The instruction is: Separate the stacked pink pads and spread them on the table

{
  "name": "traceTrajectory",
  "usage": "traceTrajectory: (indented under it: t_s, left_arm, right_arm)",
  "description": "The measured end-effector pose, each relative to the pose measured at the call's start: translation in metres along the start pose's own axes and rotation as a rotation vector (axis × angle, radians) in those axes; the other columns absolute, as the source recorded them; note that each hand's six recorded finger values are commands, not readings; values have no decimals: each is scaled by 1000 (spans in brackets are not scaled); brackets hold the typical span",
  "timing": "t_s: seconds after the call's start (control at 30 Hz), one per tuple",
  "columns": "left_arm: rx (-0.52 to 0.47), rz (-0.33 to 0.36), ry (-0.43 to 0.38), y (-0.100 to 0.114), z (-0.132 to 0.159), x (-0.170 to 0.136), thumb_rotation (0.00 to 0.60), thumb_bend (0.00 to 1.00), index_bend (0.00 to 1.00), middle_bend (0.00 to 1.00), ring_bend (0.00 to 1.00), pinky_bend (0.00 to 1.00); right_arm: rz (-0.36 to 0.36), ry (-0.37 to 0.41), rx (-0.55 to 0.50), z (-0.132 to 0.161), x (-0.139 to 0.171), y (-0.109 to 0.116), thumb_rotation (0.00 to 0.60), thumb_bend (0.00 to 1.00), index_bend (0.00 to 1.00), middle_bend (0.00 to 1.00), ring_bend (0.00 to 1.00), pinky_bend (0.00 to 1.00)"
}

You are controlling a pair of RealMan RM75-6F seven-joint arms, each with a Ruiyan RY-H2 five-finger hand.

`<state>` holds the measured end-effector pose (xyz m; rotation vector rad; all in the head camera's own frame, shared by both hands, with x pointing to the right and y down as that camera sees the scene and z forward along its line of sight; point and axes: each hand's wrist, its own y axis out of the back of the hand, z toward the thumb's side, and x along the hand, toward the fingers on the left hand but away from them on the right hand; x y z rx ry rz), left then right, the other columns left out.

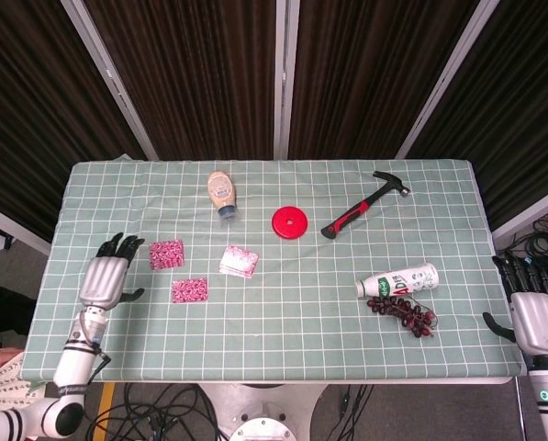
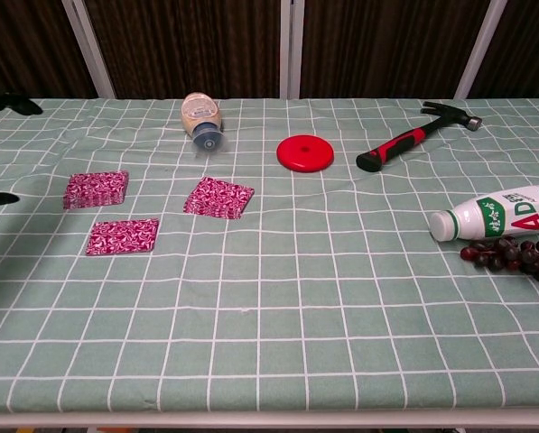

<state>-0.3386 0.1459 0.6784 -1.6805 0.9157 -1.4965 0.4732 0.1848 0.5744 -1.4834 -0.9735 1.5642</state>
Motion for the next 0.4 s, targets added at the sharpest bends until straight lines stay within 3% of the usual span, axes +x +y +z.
traceTrajectory:
  t_s: [0.4]
  left_arm:
    - [8,66,81,19,-35,-79,600,140,130,117,15,145]
  right_arm:
    - [2,23,-13,6,4,-7,600,141,0,0,0,0]
